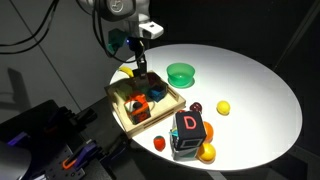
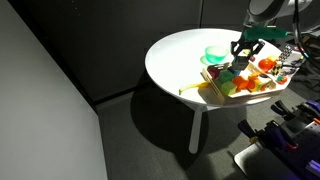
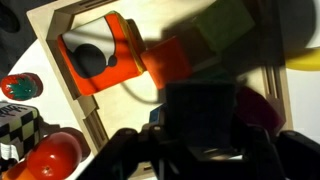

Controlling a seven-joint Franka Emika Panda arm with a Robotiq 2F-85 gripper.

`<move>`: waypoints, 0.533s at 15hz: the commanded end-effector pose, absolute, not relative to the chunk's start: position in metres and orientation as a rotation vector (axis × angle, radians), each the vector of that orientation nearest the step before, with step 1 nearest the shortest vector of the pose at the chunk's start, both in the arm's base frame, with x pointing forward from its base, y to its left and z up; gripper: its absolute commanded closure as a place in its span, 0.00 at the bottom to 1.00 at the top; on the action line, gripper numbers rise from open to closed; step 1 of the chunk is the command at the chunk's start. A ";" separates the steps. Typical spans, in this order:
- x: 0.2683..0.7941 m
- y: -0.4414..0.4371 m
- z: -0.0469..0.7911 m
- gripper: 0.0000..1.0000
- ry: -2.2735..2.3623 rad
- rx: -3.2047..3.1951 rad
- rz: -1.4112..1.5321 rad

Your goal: Put the grey block in the box

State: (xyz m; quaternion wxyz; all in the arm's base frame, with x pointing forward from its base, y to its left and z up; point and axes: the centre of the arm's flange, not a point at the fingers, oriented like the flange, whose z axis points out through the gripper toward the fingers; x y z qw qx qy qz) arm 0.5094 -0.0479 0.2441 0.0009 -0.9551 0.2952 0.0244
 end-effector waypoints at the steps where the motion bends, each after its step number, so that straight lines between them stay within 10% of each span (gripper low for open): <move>1: 0.489 -0.073 0.251 0.69 1.010 -2.961 0.041; 8: 0.477 -0.113 0.253 0.69 1.165 -2.988 -0.048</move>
